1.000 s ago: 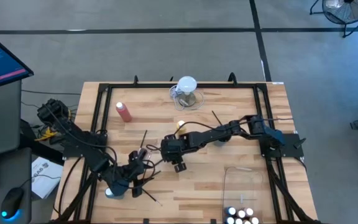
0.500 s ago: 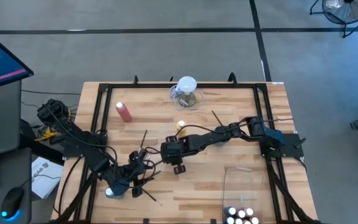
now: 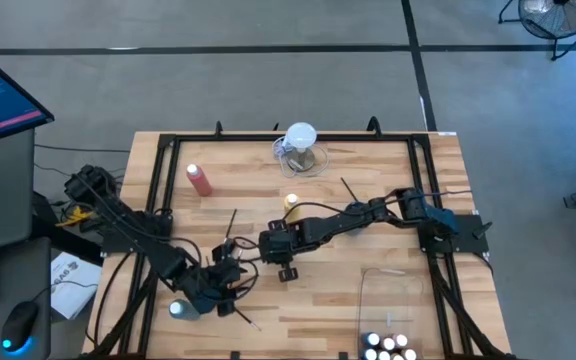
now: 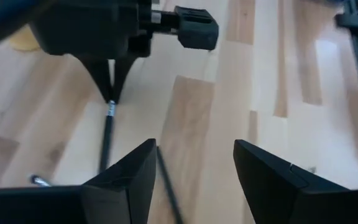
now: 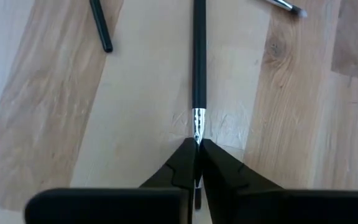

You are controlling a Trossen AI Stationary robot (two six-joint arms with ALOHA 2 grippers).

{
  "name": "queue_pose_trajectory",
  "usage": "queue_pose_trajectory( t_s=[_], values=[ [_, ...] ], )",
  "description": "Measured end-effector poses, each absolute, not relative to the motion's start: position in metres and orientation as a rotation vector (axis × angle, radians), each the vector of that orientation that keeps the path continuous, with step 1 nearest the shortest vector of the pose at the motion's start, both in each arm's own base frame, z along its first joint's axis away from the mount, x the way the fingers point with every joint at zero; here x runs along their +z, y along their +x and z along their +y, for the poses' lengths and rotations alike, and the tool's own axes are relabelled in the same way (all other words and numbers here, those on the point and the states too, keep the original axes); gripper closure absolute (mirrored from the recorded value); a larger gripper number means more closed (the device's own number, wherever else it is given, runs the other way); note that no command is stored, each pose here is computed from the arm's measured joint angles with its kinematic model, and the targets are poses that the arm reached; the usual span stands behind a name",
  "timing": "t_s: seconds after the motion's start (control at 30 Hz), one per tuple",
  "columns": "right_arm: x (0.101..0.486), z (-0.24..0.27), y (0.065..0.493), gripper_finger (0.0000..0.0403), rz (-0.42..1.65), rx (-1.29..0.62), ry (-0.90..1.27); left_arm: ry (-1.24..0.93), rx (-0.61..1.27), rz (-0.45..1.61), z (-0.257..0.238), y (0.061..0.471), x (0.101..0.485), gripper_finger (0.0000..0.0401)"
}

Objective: Pick & Place Paint Supplies
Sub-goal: Put the black silver paintbrush into the blue cup

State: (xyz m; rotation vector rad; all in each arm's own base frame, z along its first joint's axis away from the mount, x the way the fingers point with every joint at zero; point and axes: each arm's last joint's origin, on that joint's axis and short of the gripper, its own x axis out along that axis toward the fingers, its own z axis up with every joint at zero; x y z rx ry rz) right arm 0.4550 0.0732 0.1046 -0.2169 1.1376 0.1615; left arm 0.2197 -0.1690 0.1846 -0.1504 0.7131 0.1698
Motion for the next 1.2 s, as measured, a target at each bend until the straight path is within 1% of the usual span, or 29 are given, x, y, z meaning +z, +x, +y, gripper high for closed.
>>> queue_pose_trajectory(
  t_s=[0.13,0.27,0.5,0.67,0.8,1.0,1.2],
  values=[
    [0.107,0.074,0.456,0.0398,1.137,0.175,-0.208,-0.095,0.192,0.782,-0.163,0.222,0.175,0.021],
    [0.114,0.08,0.456,0.0394,1.136,0.185,-0.212,-0.083,0.211,0.834,-0.157,0.227,0.165,0.021],
    [0.13,0.094,0.446,0.0399,1.153,0.202,-0.224,-0.025,0.234,0.813,-0.156,0.229,0.164,0.021],
    [0.137,0.103,0.439,0.0401,1.187,0.208,-0.236,-0.026,0.244,0.805,-0.156,0.229,0.164,0.021],
    [0.138,0.106,0.438,0.0401,1.182,0.191,-0.259,-0.055,0.284,0.781,-0.153,0.225,0.157,0.021],
    [0.151,0.113,0.434,0.0402,1.151,0.204,-0.266,-0.096,0.307,0.682,-0.155,0.216,0.147,0.021],
    [0.182,0.127,0.43,0.0402,1.045,0.232,-0.269,-0.083,0.308,0.598,-0.162,0.209,0.154,0.021]
  ],
)
